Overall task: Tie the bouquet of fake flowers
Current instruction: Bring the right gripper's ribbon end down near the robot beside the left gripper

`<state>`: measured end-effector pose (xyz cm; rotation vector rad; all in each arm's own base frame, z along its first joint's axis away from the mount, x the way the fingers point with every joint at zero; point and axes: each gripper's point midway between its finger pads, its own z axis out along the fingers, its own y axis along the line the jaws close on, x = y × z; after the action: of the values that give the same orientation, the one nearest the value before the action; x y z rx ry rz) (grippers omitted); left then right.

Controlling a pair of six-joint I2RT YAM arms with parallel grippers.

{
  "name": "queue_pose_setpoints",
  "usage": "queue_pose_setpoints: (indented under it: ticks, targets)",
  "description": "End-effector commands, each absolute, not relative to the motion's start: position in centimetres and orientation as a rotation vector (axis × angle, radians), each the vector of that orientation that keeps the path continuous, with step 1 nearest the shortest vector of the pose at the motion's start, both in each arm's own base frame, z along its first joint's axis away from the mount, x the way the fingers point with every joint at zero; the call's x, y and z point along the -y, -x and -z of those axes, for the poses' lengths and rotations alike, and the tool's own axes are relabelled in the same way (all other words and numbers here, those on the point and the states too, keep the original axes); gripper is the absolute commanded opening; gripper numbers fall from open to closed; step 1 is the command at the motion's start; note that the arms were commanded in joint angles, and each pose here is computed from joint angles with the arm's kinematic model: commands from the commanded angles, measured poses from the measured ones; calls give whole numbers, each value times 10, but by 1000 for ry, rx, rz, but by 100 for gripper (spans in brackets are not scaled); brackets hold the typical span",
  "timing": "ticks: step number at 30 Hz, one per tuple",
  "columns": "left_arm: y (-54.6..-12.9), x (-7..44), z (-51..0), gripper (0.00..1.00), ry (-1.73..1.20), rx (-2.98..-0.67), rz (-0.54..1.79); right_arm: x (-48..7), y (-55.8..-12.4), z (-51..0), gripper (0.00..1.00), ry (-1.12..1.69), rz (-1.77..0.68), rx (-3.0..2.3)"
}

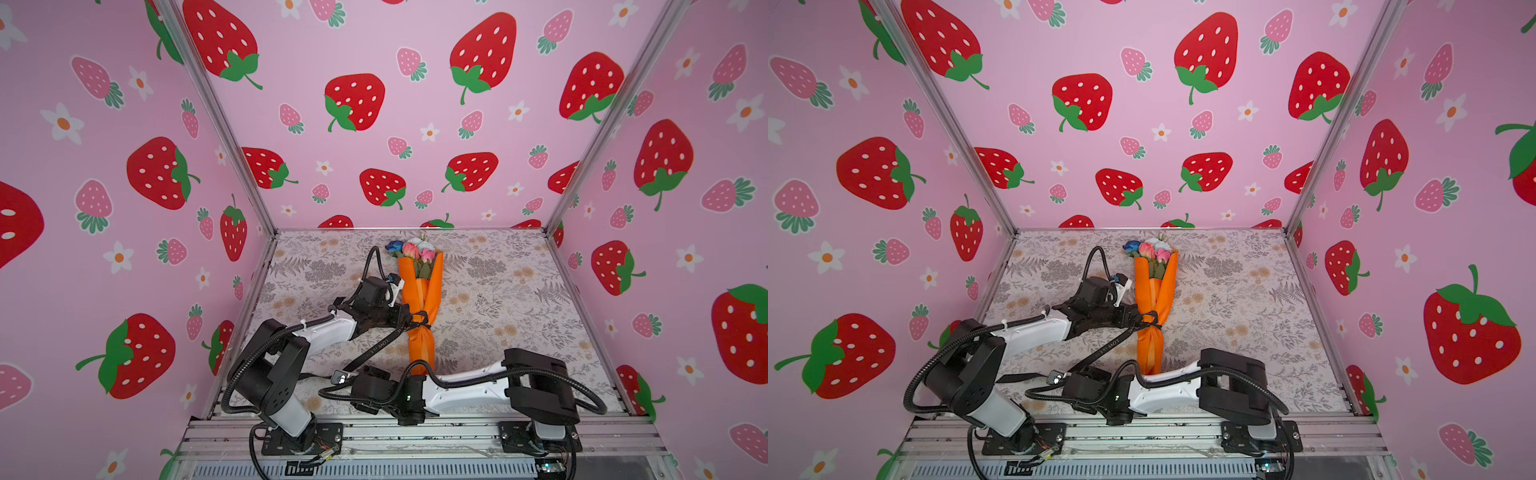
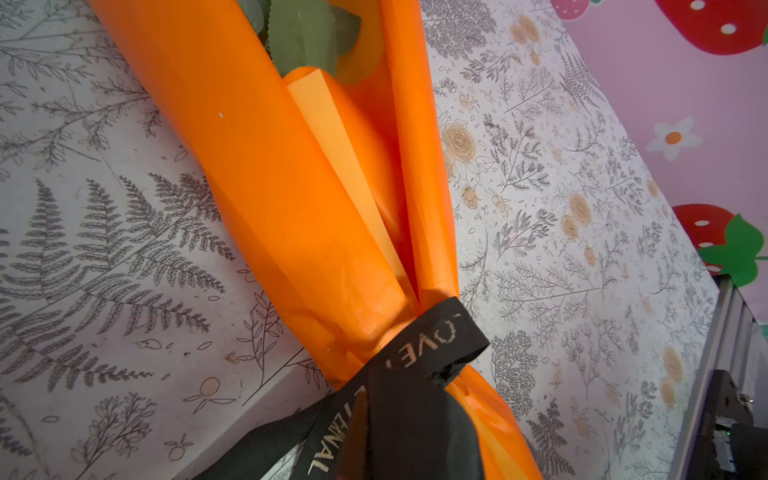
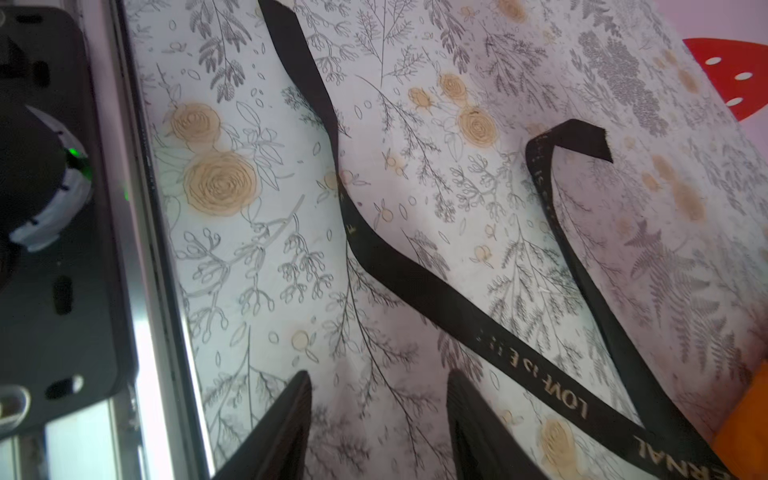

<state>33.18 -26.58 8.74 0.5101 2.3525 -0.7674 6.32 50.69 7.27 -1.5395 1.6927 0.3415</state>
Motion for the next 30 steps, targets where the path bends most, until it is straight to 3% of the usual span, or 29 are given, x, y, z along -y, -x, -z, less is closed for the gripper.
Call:
queue_pose_setpoints:
  ticks: [1,10,16,19,21,25,26,30]
  targets:
    - [-340,272,-95,0,-495,-2349,808,-532,-66,-72,60,1580,-330,-1600]
    - [-342,273,-95,0,-494,-2347,825,-568,-88,-48,65,1617,-318,-1586]
    - [-341,272,-95,0,-497,-2348,827,-584,-89,-25,61,1707,-370,-1598]
    - [-341,272,-95,0,-496,-2348,825,-584,-81,-13,52,1768,-411,-1613]
    - [-340,271,-95,0,-493,-2351,821,-583,-79,-10,34,1775,-422,-1627]
    - [-339,269,-96,0,-500,-2343,810,-576,-80,-22,12,1738,-432,-1655]
    - [-340,268,-97,0,-500,-2336,807,-572,-82,-28,2,1716,-428,-1663]
    - [-342,266,-100,0,-495,-2314,810,-550,-92,-61,0,1591,-422,-1692]
